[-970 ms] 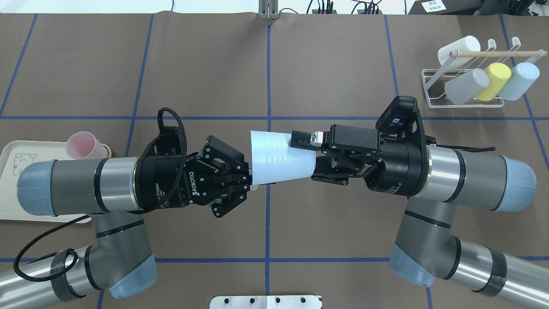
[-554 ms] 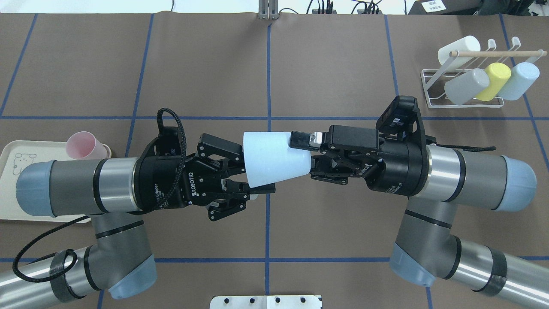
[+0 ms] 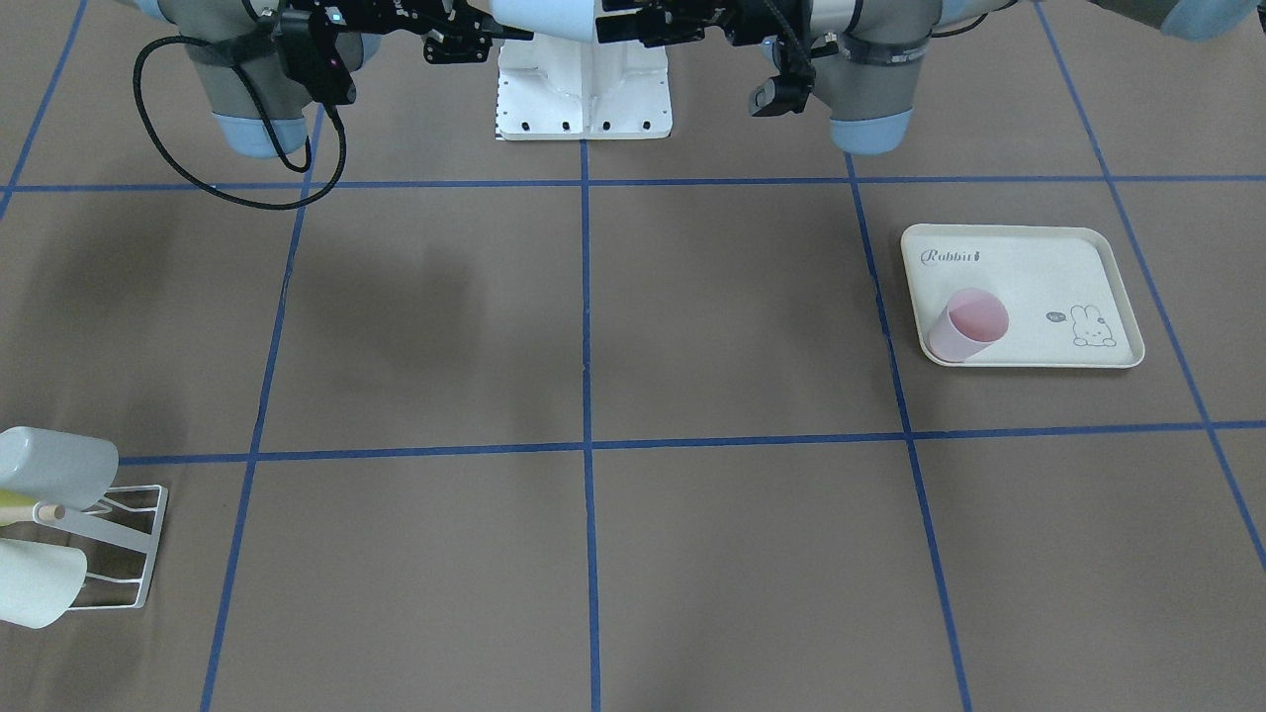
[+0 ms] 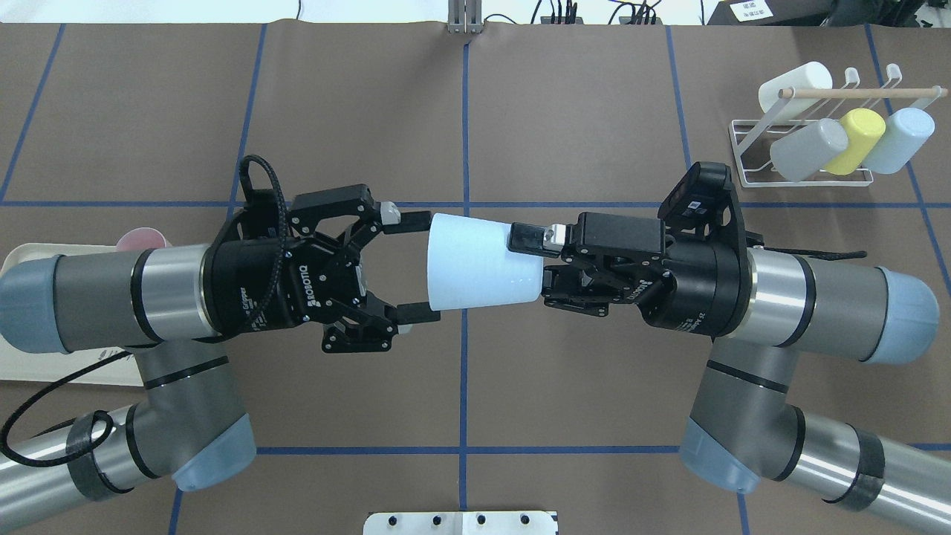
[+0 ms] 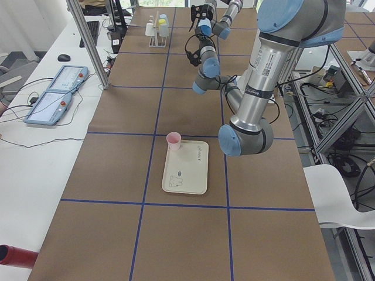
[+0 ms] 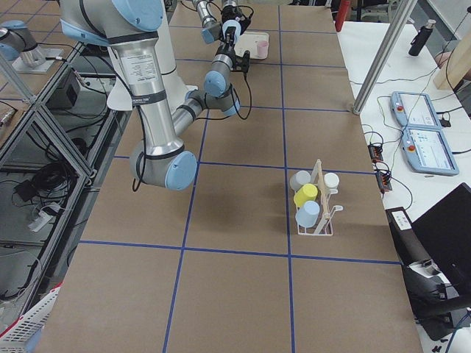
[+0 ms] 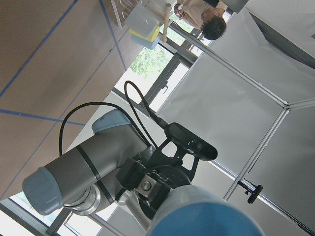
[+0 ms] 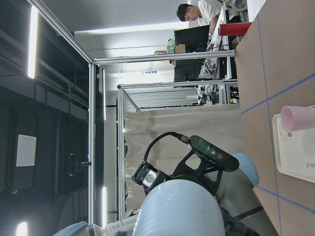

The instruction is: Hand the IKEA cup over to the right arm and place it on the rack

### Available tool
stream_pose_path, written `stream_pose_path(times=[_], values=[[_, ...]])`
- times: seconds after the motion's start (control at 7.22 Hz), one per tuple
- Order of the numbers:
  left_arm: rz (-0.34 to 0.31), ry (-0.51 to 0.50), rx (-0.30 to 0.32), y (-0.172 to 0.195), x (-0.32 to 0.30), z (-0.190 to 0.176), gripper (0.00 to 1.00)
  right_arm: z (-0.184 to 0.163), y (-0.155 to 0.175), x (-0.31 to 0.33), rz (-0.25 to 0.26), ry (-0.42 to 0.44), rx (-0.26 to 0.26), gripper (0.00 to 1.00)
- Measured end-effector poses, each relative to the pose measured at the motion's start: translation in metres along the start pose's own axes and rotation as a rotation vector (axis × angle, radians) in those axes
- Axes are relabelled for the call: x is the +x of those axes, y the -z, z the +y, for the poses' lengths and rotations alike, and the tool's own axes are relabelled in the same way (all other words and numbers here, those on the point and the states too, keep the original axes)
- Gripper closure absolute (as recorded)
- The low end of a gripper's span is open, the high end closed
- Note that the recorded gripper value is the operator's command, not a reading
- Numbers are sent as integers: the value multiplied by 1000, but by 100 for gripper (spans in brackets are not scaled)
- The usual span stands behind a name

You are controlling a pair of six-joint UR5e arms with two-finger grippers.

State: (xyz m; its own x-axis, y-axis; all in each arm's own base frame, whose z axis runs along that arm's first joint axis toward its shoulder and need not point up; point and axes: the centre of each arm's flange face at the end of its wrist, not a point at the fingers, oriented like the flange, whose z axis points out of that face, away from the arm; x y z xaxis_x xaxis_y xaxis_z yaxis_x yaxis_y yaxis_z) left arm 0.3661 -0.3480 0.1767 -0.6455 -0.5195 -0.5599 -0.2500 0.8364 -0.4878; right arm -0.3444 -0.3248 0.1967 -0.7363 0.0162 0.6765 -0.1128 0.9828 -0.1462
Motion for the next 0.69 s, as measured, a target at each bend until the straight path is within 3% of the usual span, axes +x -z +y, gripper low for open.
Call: stream_pose_path(times=[0.28, 0.42, 0.69], values=[[-50, -130, 146, 56, 33, -53, 0, -33, 8, -3, 62, 82, 72, 99], [-130, -222, 208, 80, 45, -78, 0, -48, 9, -2, 123, 154, 112, 100], [-359, -398, 331, 125, 71, -126, 0, -89, 20, -7, 286, 284, 191, 100]])
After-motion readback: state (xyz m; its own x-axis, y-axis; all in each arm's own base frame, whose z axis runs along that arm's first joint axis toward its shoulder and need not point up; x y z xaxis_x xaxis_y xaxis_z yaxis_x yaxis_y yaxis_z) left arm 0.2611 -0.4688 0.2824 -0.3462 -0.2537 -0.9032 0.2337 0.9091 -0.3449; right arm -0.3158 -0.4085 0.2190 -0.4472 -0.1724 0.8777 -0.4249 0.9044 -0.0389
